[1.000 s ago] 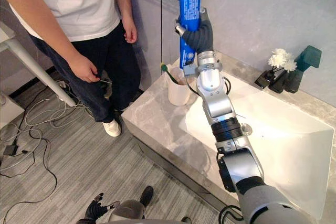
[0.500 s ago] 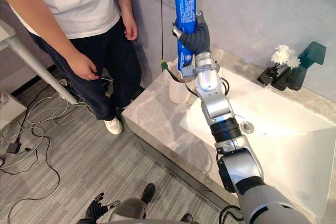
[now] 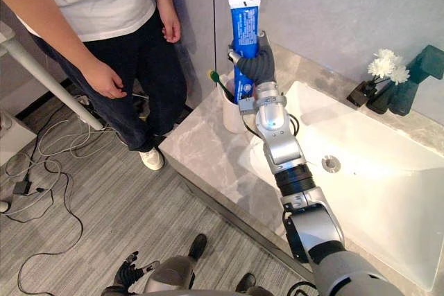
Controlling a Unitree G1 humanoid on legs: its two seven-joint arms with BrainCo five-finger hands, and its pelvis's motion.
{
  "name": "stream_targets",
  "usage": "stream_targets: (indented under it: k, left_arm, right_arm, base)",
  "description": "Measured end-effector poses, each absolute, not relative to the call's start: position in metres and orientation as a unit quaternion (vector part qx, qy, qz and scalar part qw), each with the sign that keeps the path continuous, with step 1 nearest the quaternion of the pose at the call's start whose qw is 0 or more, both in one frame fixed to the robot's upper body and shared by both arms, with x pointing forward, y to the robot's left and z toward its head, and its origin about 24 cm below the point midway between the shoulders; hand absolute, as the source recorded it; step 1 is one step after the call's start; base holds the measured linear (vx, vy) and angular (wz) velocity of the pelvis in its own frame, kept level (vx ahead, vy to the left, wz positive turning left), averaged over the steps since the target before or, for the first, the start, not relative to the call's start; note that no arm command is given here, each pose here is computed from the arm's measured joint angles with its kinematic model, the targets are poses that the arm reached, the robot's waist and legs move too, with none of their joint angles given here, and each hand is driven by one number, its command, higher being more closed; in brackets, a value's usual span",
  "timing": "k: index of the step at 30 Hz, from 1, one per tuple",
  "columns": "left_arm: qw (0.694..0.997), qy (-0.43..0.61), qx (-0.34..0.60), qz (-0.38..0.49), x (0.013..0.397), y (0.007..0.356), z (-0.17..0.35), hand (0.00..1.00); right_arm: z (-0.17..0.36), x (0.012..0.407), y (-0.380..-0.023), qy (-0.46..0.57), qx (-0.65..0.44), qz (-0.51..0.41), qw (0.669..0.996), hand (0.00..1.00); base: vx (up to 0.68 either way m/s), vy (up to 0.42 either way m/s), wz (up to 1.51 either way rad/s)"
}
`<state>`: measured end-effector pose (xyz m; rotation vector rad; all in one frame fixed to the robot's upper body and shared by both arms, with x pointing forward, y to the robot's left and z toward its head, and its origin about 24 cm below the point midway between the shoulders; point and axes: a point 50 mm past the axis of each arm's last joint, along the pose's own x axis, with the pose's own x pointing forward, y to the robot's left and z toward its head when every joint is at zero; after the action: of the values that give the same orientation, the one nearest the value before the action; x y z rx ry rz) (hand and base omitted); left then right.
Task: Organize washtable
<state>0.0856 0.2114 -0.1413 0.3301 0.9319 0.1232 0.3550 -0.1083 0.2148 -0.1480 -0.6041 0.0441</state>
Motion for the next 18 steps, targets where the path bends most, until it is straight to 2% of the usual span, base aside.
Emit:
stream_targets:
  k: [18]
  left_arm:
    - [0.878, 0.448, 0.158, 0.06, 0.0854, 0.2117, -0.1414, 0.0]
  right_arm:
    - [0.2018, 0.3506, -0.1117, -0.292, -0.067, 0.018, 0.954, 0.0]
  base:
    - [0.0, 0.001, 0.0]
